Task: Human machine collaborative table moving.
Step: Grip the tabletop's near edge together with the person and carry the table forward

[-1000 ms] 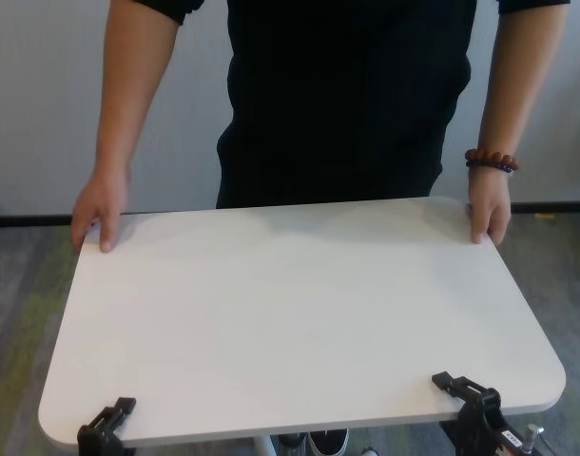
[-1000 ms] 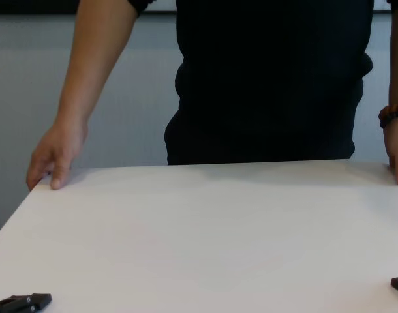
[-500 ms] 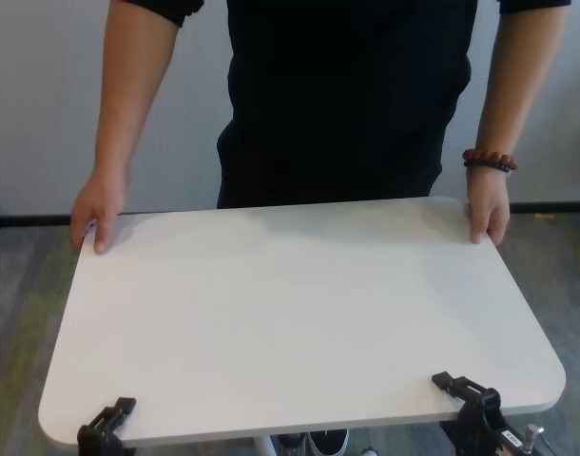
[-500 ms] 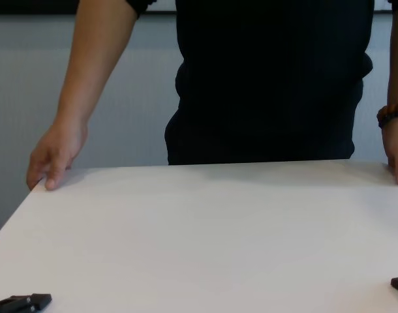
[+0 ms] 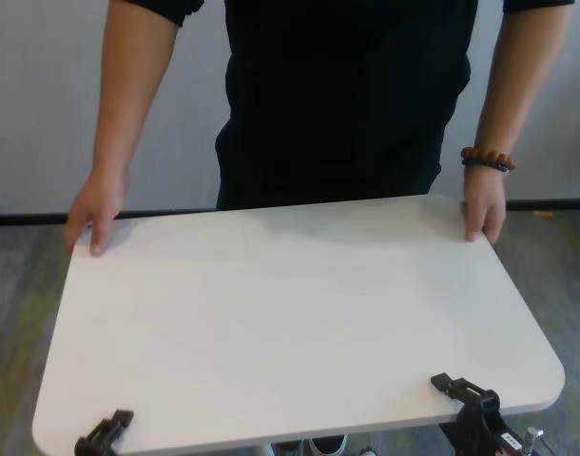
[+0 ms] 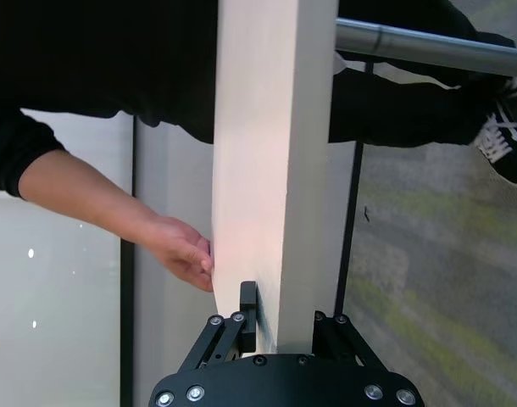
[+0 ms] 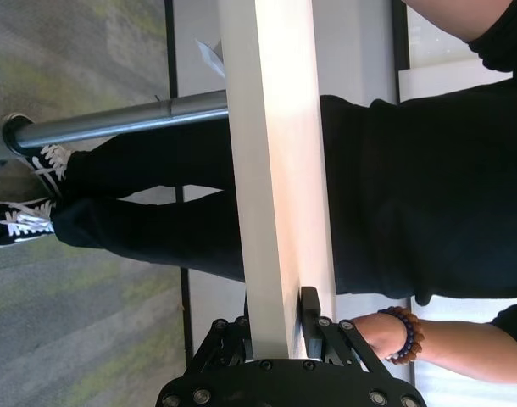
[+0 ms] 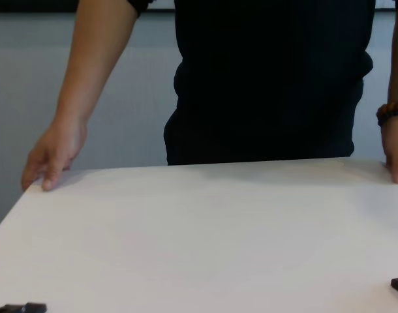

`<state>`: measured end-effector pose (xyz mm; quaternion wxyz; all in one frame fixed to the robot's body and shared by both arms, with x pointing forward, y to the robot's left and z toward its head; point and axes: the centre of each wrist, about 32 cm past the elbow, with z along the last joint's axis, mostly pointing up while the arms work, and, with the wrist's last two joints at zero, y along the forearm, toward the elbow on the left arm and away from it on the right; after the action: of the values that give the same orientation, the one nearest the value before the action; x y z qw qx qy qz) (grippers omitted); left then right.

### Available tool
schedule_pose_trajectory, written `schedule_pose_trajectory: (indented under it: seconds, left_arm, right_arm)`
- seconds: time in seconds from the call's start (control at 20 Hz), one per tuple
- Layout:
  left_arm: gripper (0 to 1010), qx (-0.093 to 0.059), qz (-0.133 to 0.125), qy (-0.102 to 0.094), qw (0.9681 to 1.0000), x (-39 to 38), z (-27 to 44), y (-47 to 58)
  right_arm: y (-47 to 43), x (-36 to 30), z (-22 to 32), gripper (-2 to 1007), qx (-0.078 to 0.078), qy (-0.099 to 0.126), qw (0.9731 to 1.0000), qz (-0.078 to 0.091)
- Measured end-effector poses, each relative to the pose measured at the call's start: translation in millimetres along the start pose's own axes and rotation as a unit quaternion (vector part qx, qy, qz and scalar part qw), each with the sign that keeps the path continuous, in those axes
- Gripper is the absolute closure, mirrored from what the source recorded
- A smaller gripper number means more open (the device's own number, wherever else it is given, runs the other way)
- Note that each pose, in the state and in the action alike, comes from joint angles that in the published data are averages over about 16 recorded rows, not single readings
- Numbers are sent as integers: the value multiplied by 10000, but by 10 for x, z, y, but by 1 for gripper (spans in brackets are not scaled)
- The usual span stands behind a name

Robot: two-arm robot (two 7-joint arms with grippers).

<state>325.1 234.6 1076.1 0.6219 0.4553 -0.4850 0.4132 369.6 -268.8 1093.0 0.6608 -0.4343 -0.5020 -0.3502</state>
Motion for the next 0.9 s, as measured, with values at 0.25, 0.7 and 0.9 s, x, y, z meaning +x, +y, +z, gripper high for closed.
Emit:
schedule_pose_trajectory:
  seconds: [0.25,0.7,0.9]
  left_arm:
    - [737,-82,-50,-318,9994,86,18,104]
    - [739,-225,66,-704,9972,310,11,177]
    - [740,-270,170,-743,9967,393,18,148]
  right_arm:
    - [-21,40,50,738,22,-64,10000,-62]
    - [-22,214,132,739,-2,-227,9995,-235]
    - [15,306,157,739,-24,-311,9990,-316]
